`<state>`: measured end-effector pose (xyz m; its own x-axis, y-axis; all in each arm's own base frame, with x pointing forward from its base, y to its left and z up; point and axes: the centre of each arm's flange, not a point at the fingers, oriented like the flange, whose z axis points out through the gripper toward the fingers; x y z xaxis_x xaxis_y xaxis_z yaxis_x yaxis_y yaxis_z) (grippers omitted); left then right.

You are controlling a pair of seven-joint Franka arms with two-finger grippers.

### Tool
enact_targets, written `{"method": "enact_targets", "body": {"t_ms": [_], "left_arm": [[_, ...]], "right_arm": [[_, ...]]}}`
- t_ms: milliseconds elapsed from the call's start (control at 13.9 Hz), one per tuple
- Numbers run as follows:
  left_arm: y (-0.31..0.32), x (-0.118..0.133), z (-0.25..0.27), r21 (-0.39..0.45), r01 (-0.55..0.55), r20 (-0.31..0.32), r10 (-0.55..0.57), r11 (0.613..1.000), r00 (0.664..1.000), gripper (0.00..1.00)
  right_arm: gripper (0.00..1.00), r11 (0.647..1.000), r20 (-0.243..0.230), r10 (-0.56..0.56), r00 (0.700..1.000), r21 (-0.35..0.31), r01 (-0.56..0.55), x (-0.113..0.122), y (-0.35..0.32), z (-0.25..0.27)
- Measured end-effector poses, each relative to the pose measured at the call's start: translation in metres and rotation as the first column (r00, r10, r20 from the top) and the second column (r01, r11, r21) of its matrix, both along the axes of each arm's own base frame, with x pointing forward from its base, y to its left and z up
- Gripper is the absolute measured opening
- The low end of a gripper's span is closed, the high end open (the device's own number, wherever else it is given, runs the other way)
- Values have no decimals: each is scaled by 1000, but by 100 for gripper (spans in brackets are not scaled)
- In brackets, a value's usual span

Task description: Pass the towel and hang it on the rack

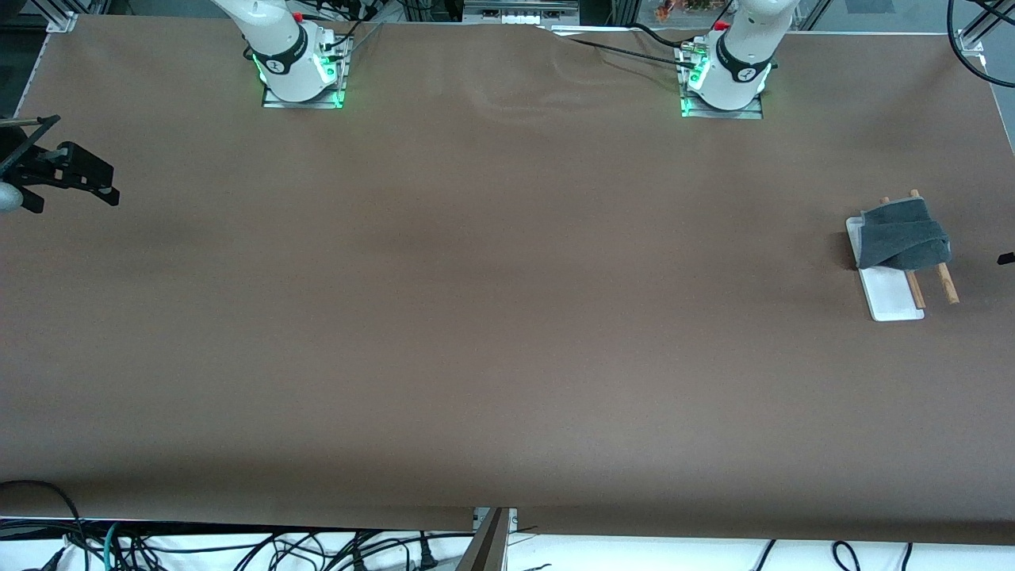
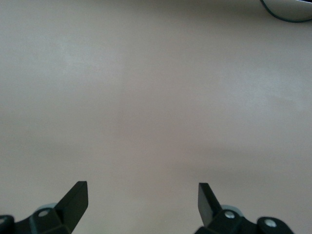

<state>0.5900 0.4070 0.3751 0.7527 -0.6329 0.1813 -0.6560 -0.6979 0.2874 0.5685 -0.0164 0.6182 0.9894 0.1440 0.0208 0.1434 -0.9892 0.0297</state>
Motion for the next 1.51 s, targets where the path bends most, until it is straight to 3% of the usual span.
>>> {"method": "enact_targets", "body": {"t_ms": [144, 432, 863, 1223, 1510], "left_arm": [[-8, 2, 11, 8, -47, -20, 47, 999, 999, 100], [-127, 28, 84, 130, -100, -68, 109, 987, 992, 100], [-206, -6, 114, 242, -230, -97, 259, 943, 961, 100], [-278, -24, 131, 297, -410, -113, 459, 862, 881, 100], [-324, -20, 137, 323, -501, -107, 557, 803, 824, 100]], "right_arm": [[100, 1000, 0, 0, 1000, 0, 0, 0, 0, 0], [100, 1000, 3, 18, 1000, 1, -18, 0, 10, 1], [100, 1000, 37, 4, 999, 2, -4, -3, 20, 14], [100, 999, 52, -45, 998, 7, 45, -9, 29, 23], [100, 999, 44, -53, 998, 6, 53, -12, 27, 20]]}}
